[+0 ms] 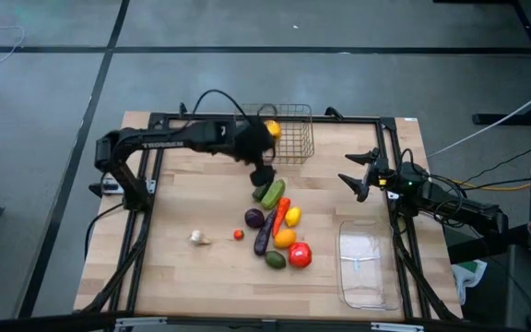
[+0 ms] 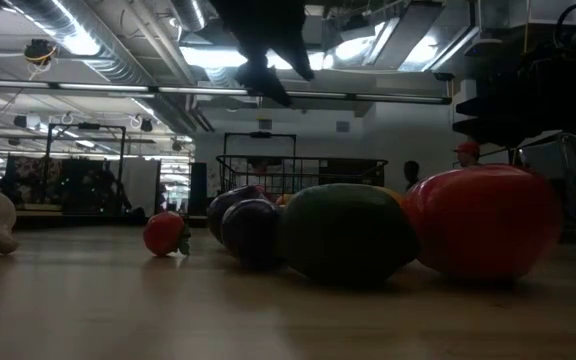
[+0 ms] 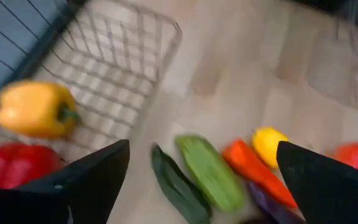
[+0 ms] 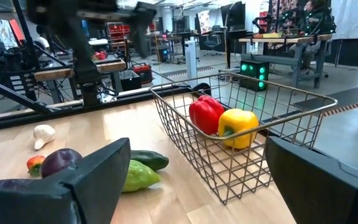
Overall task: Sort produce into baskets
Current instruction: Put the green chili pepper into the wire basket
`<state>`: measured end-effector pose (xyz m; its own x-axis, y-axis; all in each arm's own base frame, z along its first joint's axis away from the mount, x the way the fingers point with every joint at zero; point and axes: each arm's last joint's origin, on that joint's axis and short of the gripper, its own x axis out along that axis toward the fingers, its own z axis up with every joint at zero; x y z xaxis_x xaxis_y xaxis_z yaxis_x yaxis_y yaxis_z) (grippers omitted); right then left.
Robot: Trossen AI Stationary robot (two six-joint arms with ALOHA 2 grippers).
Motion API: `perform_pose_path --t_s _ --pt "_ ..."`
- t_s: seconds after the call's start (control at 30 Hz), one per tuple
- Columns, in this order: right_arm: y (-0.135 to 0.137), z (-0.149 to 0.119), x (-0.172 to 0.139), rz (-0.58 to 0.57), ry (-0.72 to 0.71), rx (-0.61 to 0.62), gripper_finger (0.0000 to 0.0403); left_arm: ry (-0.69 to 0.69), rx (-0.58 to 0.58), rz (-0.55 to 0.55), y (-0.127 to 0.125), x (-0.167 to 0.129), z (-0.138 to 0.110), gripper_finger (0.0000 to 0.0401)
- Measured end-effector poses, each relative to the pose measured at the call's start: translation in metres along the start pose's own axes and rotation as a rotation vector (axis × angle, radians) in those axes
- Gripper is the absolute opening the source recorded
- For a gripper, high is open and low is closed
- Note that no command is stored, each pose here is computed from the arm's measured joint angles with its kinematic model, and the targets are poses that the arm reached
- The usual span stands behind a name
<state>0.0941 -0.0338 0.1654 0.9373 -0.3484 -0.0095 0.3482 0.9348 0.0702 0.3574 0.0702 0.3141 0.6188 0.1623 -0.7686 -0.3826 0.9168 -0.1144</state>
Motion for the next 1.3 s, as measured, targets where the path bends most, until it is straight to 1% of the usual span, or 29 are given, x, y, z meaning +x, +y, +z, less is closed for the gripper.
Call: perform_pose_path --t_s 0.2,0.3,0.37,0.47,0.6,0.8,1.03,1.13,1.3 --pt "0.000 0.000 0.000 0.000 0.001 0.000 0.0370 0.033 -0.036 -0.032 -0.027 -0.002 -0.010 0.0400" --pt "0.000 0.000 0.000 0.000 0.001 0.000 0.0370 0.033 -0.029 -0.037 -0.038 -0.003 -0.013 0.0400" --pt "0.000 0.000 0.000 0.000 0.000 0.000 0.0370 0.041 -0.023 -0.044 -0.043 -0.004 -0.015 0.0400" --pt "0.000 0.000 0.000 0.000 0.001 0.000 0.0370 0.085 -0.060 -0.035 -0.047 -0.003 -0.022 0.0400" --pt "0.000 0.000 0.000 0.000 0.000 0.000 0.0370 0.157 -0.128 -0.003 -0.045 0.009 -0.040 0.0400" --pt "0.000 0.002 0.000 0.004 -0.017 0.009 0.0370 0.235 -0.192 0.046 -0.038 0.034 -0.070 0.0400" --pt "0.002 0.011 -0.002 0.032 -0.047 0.119 0.0370 0.207 -0.236 0.115 -0.024 0.059 -0.098 0.0400" --pt "0.002 0.020 -0.003 0.038 -0.073 0.178 0.0370 0.195 -0.247 0.125 -0.017 0.068 -0.108 0.0400" --pt "0.004 0.033 -0.007 0.072 -0.109 0.234 0.0370 0.139 -0.276 0.110 -0.012 0.079 -0.118 0.0400"
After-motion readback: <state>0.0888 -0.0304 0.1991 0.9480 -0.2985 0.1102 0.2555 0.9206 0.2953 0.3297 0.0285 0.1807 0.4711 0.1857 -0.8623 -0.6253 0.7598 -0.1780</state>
